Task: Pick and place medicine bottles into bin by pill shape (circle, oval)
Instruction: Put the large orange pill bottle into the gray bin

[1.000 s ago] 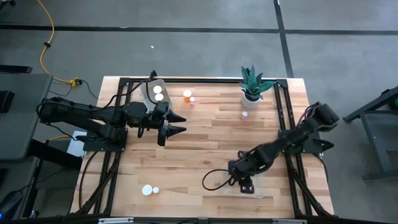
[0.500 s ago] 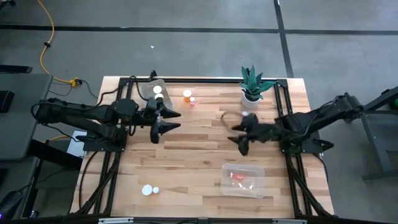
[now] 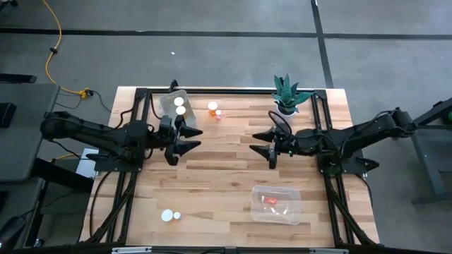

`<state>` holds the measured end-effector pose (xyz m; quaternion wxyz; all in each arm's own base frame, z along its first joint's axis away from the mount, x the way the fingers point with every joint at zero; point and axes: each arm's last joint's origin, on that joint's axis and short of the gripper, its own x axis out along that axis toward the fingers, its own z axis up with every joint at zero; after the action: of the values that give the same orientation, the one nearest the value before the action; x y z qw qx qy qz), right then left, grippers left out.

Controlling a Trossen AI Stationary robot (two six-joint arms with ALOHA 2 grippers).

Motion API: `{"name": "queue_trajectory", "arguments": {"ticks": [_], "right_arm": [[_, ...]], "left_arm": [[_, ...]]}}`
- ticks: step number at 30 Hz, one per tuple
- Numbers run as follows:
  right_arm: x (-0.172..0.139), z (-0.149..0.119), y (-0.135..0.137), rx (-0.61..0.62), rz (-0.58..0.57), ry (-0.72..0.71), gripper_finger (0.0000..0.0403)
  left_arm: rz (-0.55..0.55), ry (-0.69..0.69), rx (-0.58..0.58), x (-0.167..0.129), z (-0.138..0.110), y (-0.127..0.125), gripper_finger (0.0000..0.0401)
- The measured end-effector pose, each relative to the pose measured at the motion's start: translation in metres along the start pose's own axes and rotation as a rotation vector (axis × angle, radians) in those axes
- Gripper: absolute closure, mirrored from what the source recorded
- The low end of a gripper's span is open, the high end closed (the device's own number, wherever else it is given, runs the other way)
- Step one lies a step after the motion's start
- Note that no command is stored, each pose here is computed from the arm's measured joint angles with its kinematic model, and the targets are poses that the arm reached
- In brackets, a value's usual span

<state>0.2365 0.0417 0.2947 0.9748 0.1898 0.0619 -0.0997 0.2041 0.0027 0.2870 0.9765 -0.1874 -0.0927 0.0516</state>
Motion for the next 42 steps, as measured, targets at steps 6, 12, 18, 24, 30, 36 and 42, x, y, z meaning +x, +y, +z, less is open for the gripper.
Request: {"name": "queue_trajectory", "arguments": {"ticks": [6, 12, 18, 24, 30, 36, 42], "right_arm": [[0.000, 0.000, 0.000, -0.001, 0.003, 0.002, 0.0162], [0.000, 0.000, 0.000, -0.001, 0.002, 0.004, 0.0162], [0.000, -0.001, 0.000, -0.006, -0.003, 0.014, 0.0162], [0.000, -0.002, -0.001, -0.011, -0.008, 0.024, 0.0162], [0.000, -0.004, -0.002, -0.020, -0.018, 0.045, 0.0162], [0.000, -0.005, -0.002, -0.021, -0.022, 0.053, 0.0162], [0.000, -0.006, -0.003, -0.026, -0.031, 0.056, 0.0162]], "left_arm": [[-0.045, 0.238, -0.035, 0.001, -0.010, -0.008, 0.0183], [-0.118, 0.807, -0.055, -0.006, -0.015, -0.054, 0.0183], [-0.025, 1.187, 0.018, -0.035, -0.037, -0.102, 0.0183], [0.056, 1.306, 0.123, -0.061, -0.086, -0.133, 0.0182], [0.094, 1.358, 0.128, -0.058, -0.122, -0.145, 0.0160], [0.066, 1.412, 0.103, -0.053, -0.130, -0.146, 0.0108], [0.064, 1.423, 0.098, -0.046, -0.130, -0.140, 0.0083]]}}
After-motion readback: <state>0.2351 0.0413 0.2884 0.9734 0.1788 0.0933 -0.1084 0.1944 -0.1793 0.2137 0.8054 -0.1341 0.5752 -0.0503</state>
